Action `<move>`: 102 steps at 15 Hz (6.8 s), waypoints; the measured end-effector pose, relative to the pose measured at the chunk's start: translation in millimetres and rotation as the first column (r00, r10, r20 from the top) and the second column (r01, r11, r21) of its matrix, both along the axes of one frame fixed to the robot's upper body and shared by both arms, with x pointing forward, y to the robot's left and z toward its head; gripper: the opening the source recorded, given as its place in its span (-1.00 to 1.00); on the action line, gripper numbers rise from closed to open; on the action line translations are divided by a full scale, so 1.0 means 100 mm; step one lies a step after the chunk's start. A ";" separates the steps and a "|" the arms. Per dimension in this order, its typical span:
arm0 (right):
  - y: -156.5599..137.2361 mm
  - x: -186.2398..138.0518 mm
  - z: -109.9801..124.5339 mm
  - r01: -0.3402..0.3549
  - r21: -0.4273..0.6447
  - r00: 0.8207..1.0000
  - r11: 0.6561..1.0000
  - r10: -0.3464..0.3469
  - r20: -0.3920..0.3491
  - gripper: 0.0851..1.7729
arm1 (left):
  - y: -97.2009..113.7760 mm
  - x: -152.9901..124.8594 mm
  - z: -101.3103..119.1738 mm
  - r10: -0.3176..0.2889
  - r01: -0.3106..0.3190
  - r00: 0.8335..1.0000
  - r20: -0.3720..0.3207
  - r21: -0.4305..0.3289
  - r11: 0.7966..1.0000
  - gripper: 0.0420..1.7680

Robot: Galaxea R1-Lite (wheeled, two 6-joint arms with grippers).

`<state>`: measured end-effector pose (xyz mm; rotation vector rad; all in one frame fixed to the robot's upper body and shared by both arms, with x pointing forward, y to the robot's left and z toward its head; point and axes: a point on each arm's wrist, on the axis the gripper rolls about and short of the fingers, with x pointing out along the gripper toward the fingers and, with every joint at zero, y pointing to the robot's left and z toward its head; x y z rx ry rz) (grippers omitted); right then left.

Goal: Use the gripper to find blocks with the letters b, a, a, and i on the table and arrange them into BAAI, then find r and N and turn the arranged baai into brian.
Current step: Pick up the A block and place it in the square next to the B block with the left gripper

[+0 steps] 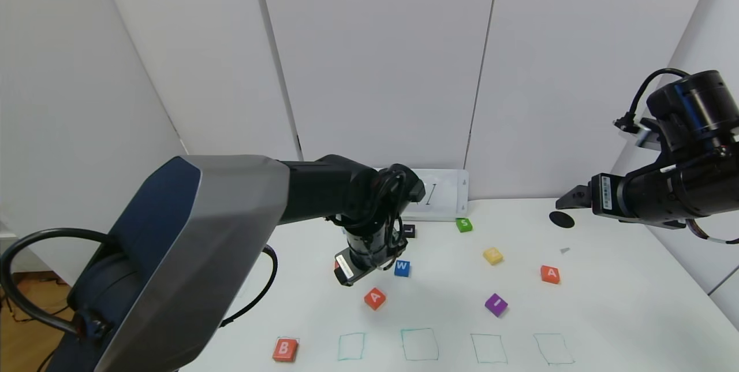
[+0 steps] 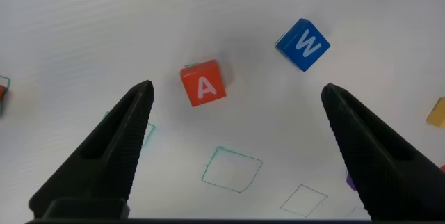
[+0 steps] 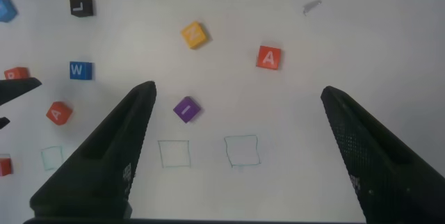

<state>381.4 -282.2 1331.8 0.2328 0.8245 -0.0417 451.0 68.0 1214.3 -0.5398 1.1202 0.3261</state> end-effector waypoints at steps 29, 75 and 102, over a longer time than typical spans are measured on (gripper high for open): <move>0.02 0.09 -0.12 0.013 -0.022 1.000 1.000 -0.014 -0.024 0.93 | -0.07 0.05 -0.63 0.125 -0.120 0.985 -0.122 0.050 0.992 0.94; -0.01 0.05 -0.04 0.018 -0.017 1.000 1.000 -0.018 0.000 0.93 | 0.33 -0.79 -0.39 -0.285 0.308 0.949 -0.135 0.204 0.929 -0.46; -0.01 0.02 -0.01 0.016 -0.014 1.000 1.000 -0.016 0.012 0.93 | 0.45 -0.96 -0.69 -0.622 0.635 0.773 -0.128 0.178 0.752 -0.46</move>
